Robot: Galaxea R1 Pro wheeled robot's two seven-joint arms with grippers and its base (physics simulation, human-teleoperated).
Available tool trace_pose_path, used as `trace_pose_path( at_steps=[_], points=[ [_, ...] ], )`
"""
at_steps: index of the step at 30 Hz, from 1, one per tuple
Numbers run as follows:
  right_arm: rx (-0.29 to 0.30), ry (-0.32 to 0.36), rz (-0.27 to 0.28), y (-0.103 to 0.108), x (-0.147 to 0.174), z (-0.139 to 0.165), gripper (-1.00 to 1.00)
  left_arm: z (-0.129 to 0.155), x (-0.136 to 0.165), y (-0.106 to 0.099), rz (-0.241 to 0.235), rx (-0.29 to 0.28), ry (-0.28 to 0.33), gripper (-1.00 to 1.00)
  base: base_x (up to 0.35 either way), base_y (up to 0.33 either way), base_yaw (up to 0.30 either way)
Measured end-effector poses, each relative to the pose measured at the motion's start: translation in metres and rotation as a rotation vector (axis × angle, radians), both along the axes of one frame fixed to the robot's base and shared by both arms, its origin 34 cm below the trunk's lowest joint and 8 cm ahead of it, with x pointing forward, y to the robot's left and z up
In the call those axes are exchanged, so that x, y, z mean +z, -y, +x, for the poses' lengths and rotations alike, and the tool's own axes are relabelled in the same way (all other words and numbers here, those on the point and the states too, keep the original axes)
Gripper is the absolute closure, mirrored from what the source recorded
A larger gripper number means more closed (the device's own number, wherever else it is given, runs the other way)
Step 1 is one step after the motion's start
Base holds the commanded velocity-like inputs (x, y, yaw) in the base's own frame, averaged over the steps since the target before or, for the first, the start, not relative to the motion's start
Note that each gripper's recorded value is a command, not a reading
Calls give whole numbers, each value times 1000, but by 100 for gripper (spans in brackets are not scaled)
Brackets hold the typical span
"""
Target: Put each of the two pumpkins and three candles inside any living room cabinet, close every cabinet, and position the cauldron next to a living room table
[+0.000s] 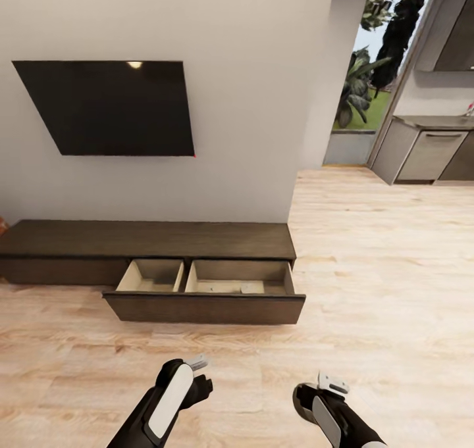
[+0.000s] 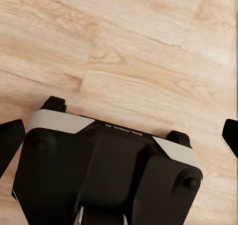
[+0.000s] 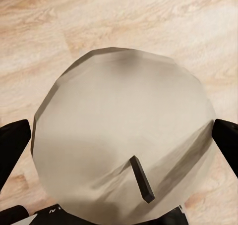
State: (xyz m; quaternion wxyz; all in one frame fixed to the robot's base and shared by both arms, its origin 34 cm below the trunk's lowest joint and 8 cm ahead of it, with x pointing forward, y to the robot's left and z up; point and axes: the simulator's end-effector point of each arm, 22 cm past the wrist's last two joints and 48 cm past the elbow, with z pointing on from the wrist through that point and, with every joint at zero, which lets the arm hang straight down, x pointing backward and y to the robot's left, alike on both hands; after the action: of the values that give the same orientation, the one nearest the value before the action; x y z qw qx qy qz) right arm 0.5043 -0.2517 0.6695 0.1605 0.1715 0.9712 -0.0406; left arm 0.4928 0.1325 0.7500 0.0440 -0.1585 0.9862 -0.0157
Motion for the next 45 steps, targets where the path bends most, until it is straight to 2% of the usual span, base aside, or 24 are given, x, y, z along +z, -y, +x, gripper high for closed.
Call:
trace_pose_path(
  at_steps=[5,14,35,45],
  points=[
    [-5,28,-4,1,4,7,100,2,3,4,2,-21,11,-100,31,-25,3],
    [-7,35,-4,2,6,9,100,3,5,5,4,-26,16,-100,102,-68,0],
    [-7,56,-6,2,13,14,100,6,11,5,4,-26,30,-100,185,140,0],
    [-7,73,-7,2,19,20,100,10,17,4,3,-23,47,-100,29,61,0]
  ],
)
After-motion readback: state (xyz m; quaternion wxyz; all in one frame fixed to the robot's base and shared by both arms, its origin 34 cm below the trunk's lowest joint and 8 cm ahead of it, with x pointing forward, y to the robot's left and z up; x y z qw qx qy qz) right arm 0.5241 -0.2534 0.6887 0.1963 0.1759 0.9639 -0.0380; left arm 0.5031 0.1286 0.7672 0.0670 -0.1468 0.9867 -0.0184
